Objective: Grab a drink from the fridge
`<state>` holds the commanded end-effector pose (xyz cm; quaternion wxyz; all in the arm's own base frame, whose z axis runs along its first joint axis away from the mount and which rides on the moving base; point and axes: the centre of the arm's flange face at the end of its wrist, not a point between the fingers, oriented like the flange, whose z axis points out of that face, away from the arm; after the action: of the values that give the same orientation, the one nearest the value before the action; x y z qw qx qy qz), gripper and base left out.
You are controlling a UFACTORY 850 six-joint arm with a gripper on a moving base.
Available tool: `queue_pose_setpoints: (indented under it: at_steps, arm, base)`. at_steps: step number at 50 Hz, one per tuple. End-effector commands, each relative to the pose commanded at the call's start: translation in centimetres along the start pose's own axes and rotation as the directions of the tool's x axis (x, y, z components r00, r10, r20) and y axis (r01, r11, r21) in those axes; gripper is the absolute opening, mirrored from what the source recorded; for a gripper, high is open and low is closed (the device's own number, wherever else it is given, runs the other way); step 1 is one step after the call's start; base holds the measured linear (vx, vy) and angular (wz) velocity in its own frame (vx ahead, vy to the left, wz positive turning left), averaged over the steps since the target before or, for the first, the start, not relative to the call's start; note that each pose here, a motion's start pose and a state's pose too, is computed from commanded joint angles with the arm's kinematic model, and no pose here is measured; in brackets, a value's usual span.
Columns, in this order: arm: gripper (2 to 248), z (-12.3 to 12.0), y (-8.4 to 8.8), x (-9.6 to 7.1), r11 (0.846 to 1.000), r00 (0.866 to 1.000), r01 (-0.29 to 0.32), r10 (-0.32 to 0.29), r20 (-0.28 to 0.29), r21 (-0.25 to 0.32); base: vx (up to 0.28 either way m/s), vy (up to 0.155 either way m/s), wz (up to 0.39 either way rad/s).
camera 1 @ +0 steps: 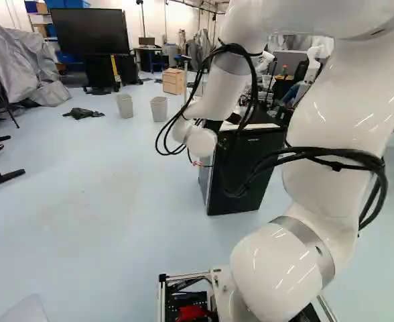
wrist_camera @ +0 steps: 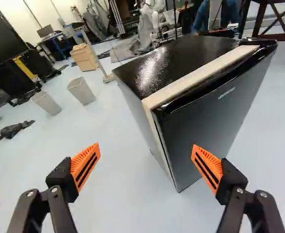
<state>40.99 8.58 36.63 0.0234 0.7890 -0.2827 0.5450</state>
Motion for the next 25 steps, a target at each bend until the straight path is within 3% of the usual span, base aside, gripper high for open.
queue_pose_setpoints:
  at_steps: [25]
  arm:
    - [247, 0.3, -2.2, -1.5, 0.989, 0.995, -0.095, 0.089, -0.052, -0.115]
  base:
    - [0.000, 0.000, 0.000]
